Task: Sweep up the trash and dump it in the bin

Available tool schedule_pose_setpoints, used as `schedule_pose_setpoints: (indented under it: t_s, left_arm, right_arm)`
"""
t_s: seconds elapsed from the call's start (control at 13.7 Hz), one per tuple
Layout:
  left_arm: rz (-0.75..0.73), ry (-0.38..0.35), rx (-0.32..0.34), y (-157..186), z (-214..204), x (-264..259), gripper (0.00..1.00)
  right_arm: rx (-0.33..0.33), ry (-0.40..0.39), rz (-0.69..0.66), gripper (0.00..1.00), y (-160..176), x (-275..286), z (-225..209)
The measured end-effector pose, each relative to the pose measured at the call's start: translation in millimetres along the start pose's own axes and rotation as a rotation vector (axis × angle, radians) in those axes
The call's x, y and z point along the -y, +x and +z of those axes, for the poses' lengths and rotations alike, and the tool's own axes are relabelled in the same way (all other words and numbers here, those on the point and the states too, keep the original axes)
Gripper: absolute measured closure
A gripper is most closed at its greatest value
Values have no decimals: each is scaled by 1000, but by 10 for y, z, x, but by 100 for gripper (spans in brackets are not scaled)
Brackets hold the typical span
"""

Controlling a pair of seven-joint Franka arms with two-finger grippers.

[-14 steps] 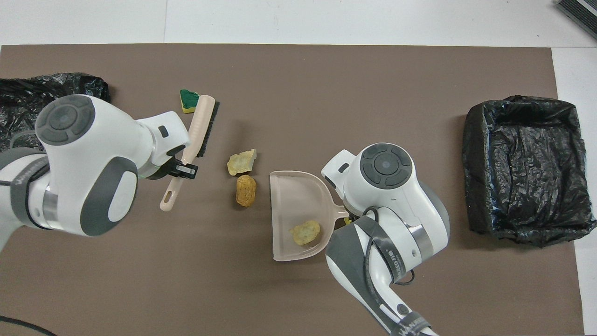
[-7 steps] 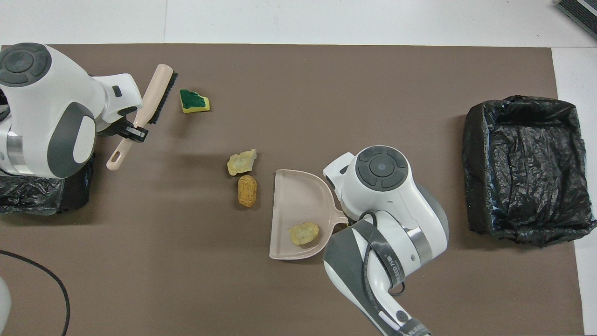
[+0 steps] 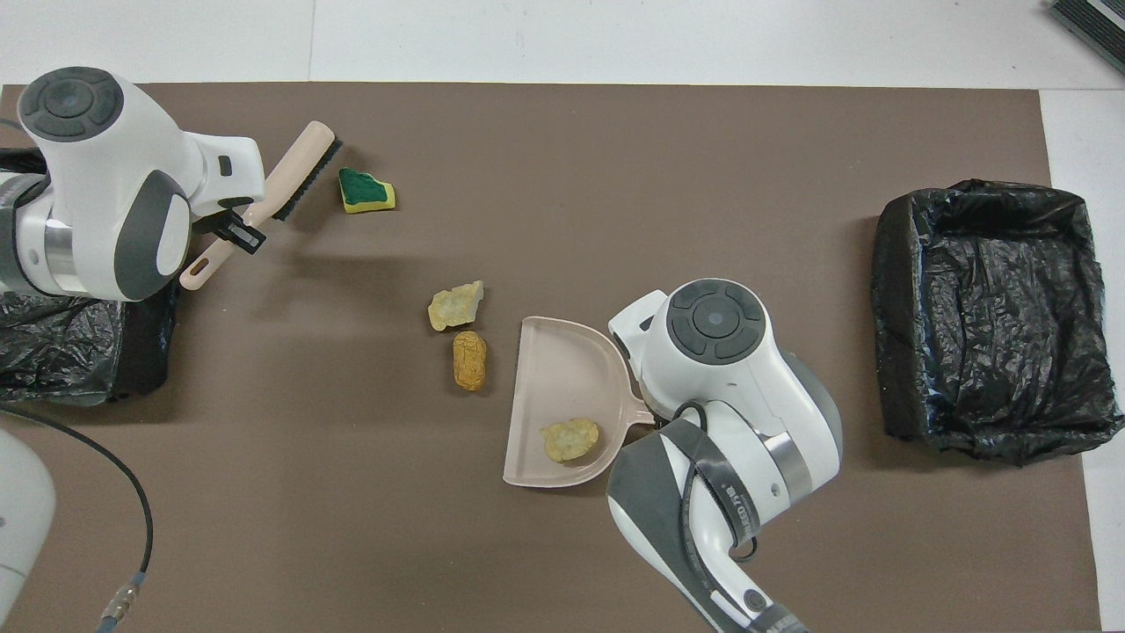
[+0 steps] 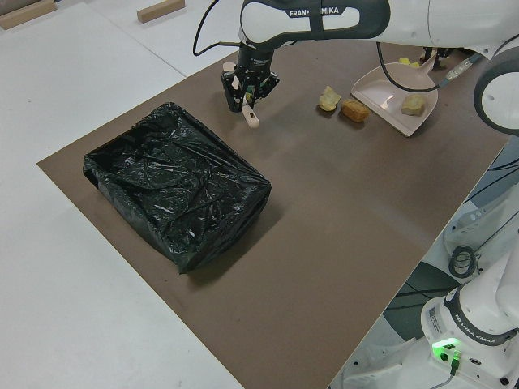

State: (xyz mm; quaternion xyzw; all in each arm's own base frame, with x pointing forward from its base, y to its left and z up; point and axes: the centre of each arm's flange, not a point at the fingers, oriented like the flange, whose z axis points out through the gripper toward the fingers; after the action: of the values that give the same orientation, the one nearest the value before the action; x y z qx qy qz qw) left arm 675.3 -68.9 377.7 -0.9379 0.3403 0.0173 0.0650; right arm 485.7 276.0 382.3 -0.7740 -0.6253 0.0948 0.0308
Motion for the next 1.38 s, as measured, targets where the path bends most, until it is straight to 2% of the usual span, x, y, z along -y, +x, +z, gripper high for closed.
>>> schedule_pose_setpoints:
  t_s: [0.29, 0.51, 0.95, 1.17, 1.38]
  left_arm:
    - [75, -45, 35, 10, 188, -302, 74]
    - [89, -125, 62, -59, 190, -656, 74]
    - [170, -290, 119, -197, 173, -1799, 74]
    - [150, -380, 129, -372, 157, -2307, 74]
    - [94, -427, 141, -371, 72, -2823, 74]
  right_arm:
    - [1, -2, 0, 67, 33, 36, -8]
    - [1, -2, 0, 67, 33, 36, -8]
    - [1, -2, 0, 67, 30, 40, 12]
    - [5, 1, -14, 67, 1, 55, 69]
    - [7, 2, -19, 67, -26, 75, 101]
